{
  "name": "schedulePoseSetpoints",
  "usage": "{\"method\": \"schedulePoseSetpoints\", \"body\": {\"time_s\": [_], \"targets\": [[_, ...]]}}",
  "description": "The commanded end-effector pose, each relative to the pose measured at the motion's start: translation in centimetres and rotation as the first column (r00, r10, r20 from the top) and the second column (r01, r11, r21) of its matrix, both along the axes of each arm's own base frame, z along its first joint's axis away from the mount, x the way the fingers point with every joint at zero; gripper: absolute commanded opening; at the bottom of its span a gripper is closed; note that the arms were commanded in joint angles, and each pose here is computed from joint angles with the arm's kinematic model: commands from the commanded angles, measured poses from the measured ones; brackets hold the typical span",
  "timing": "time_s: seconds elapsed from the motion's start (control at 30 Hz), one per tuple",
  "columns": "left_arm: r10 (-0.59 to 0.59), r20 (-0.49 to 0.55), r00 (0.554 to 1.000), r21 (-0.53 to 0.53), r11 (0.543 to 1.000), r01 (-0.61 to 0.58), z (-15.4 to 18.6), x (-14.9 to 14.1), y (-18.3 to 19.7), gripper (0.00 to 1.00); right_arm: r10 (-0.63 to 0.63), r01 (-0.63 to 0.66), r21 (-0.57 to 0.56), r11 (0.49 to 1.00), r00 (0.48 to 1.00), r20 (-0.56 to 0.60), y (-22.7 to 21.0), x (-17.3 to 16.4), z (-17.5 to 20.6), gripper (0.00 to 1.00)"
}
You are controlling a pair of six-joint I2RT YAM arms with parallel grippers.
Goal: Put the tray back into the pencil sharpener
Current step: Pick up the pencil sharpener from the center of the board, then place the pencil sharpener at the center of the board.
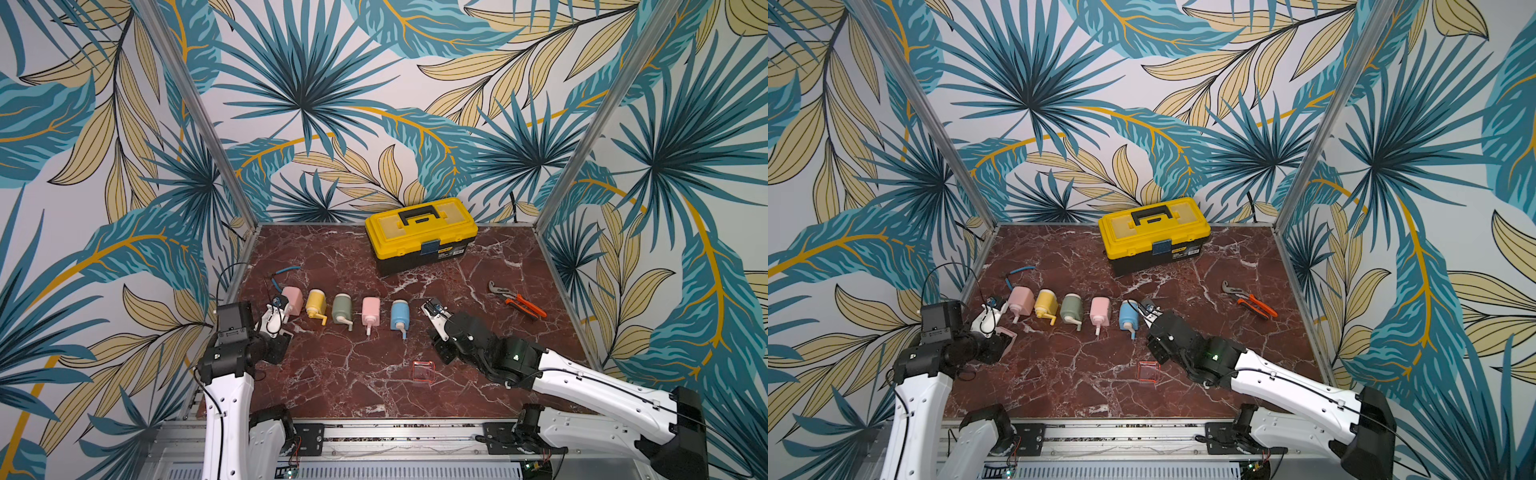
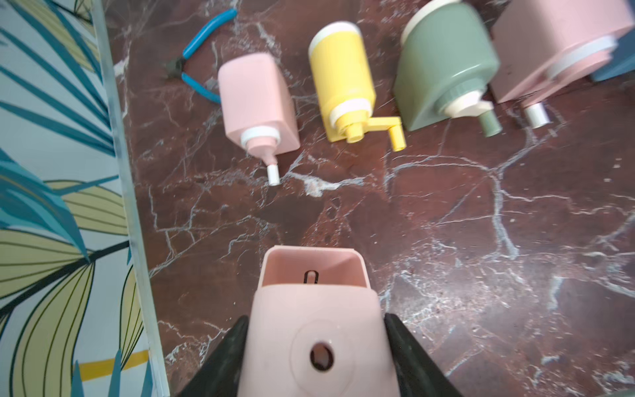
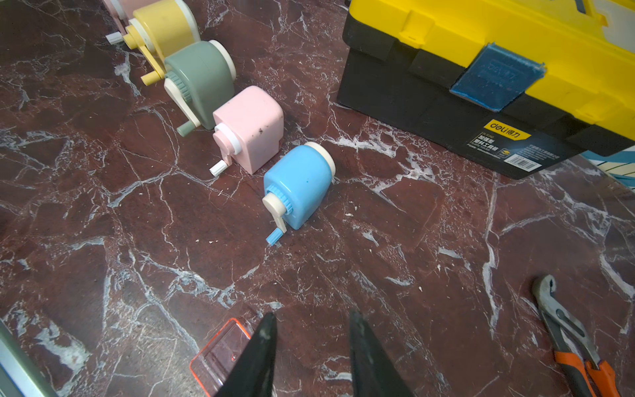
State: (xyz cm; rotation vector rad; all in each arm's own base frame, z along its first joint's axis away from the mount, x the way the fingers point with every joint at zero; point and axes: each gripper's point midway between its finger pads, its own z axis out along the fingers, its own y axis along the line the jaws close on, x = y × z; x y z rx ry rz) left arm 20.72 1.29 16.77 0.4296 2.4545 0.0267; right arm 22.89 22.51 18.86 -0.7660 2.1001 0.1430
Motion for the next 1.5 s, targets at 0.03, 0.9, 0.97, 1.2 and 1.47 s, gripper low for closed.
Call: {"method": "schedulePoseSetpoints", "body": {"time_s": [0.03, 0.9, 0.97, 1.2, 1.47], "targets": [[-0.120, 0.080, 0.990, -0.068, 0.990, 0.125, 3.0, -0.2, -3.4, 0.51, -0.035, 0.035, 0.018, 0.999, 0.999, -0.015, -0.2, 0.1, 0.4, 0.37], [-0.756, -0.374, 0.537, -0.001, 0.580, 0.815, -4.5, -2.0, -21.1, 0.54, -0.314, 0.332, 0.159, 0.930, 0.941, -0.128, -5.3, -1.4, -1.0, 0.35], [-0.745, -0.417, 0.520, 0.001, 0.572, 0.820, -5.5, -1.7, -21.9, 0.54, -0.327, 0.343, 0.157, 0.926, 0.937, -0.123, -5.7, -1.4, -1.0, 0.35], [-0.715, -0.491, 0.497, 0.024, 0.559, 0.829, -7.7, -0.8, -24.1, 0.54, -0.348, 0.363, 0.149, 0.920, 0.930, -0.119, -6.5, -1.6, -1.2, 0.35], [-0.686, -0.514, 0.516, 0.071, 0.565, 0.822, -9.3, 0.2, -25.0, 0.59, -0.353, 0.368, 0.142, 0.919, 0.928, -0.117, -6.8, -1.7, -1.3, 0.35]]}}
